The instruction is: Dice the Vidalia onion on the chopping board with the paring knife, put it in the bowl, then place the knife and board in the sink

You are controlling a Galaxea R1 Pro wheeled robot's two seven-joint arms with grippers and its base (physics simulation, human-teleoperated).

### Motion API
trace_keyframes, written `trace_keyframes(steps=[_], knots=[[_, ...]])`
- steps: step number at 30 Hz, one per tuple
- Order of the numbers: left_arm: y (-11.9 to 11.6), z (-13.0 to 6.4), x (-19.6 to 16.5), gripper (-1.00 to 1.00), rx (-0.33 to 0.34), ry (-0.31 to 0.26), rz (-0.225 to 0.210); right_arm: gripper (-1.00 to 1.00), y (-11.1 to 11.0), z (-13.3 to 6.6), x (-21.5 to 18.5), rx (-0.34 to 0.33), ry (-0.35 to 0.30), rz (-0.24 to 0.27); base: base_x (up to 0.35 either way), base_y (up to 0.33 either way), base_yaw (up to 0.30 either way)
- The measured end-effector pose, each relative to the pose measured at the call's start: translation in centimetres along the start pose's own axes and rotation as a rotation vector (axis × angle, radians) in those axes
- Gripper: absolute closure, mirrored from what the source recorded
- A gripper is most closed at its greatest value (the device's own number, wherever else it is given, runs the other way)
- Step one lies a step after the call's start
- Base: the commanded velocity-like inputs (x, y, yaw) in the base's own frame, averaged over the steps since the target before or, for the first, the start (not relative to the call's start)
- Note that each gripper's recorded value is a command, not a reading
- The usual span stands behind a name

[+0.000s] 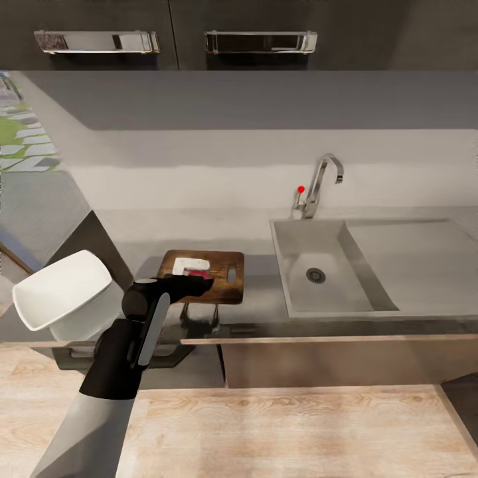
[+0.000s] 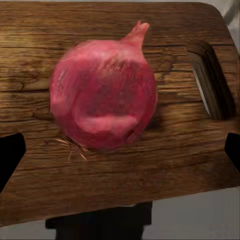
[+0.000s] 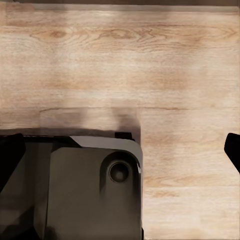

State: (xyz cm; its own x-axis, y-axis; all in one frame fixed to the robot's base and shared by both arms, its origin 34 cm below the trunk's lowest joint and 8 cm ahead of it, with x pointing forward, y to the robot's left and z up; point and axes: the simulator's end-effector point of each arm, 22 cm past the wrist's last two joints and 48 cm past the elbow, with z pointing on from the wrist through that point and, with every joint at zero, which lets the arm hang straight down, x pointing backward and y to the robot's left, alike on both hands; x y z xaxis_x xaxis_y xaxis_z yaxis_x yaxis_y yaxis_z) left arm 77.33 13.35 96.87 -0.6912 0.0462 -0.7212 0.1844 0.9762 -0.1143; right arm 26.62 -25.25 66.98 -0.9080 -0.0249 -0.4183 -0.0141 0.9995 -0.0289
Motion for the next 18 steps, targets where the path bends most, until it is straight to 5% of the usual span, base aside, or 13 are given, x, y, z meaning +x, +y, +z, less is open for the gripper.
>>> trace_keyframes(steps=[18], knots=[[0.00,0.03,0.04,-1.00,0.000,0.001,0.000,-1.00,0.02,0.00,0.00,0.000,0.000,0.000,-0.332,0.000,0.000]])
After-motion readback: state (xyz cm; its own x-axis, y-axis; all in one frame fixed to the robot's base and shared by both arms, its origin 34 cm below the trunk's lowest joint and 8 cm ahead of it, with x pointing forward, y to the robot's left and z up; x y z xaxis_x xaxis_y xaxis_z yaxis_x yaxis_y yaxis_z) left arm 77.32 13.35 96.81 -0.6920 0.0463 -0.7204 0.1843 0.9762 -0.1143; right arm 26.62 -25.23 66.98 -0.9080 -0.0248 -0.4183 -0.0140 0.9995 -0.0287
